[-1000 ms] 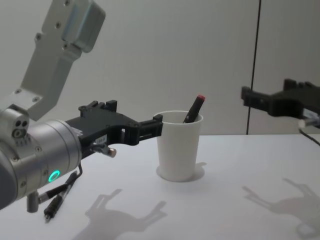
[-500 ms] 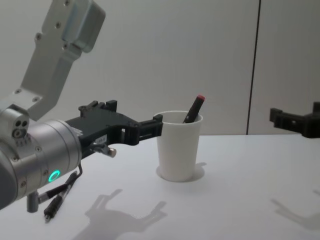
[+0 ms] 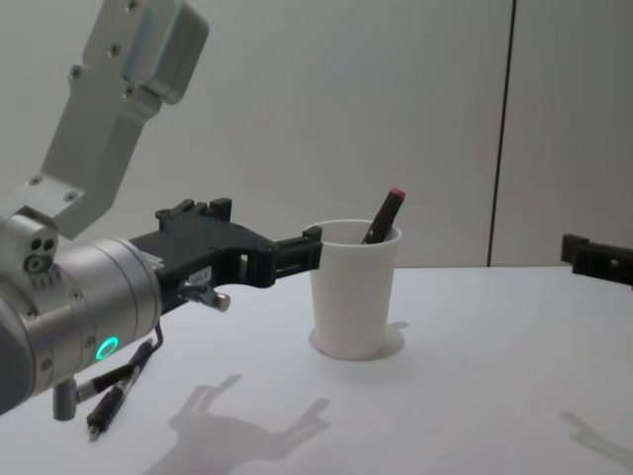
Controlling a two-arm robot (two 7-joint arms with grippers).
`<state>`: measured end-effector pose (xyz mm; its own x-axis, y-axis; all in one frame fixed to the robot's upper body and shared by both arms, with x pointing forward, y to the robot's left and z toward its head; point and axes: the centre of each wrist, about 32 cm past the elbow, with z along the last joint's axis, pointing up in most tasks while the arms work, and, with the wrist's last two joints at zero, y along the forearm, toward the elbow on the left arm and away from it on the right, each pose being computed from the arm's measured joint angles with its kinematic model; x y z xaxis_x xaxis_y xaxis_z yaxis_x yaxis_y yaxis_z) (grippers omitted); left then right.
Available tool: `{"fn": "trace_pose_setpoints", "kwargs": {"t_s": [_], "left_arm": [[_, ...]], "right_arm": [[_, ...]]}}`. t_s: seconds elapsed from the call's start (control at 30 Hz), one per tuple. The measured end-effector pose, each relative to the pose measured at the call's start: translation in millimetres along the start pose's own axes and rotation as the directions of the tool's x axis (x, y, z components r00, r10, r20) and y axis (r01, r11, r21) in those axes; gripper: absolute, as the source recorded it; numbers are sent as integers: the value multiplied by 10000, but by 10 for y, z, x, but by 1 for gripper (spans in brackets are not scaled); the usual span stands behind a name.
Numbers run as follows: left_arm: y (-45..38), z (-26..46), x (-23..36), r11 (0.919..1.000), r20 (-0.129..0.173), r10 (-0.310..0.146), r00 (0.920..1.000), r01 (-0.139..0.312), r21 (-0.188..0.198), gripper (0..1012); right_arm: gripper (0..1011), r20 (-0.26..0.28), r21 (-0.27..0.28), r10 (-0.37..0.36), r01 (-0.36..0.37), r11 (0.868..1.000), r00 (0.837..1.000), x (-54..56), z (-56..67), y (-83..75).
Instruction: Place the pen into the pen holder.
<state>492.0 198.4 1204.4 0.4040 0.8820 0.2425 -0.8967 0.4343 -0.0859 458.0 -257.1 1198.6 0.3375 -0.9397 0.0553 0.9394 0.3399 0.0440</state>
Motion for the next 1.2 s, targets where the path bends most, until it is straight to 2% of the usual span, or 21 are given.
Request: {"fn": "trace_pose_setpoints", "kwargs": {"t_s": [0.3,0.57,0.9,1.0,1.07,1.2], "left_arm": [[-1,2,0,10000,-5,5,10000,-5,9,1000],[1,28,-3,9996,64,147,9999,-148,237,999],[20,88,20,9941,231,537,9983,-557,931,1000],[31,108,34,9894,326,708,9970,-743,1245,1000],[33,114,37,9884,342,744,9966,-783,1300,1000],[43,136,53,9801,436,964,9944,-1024,1702,1000]], "right_arm": [[1002,-35,-89,24,-24,10000,10000,8,6,-56],[1002,-53,-142,38,-38,9999,10000,10,7,-85],[1001,-62,-168,46,-47,9998,10000,11,9,-101],[1002,-63,-174,47,-48,9998,10000,12,9,-104],[1002,-64,-177,47,-48,9998,10000,12,9,-106],[1002,-66,-179,47,-48,9998,10000,12,10,-108]]}}
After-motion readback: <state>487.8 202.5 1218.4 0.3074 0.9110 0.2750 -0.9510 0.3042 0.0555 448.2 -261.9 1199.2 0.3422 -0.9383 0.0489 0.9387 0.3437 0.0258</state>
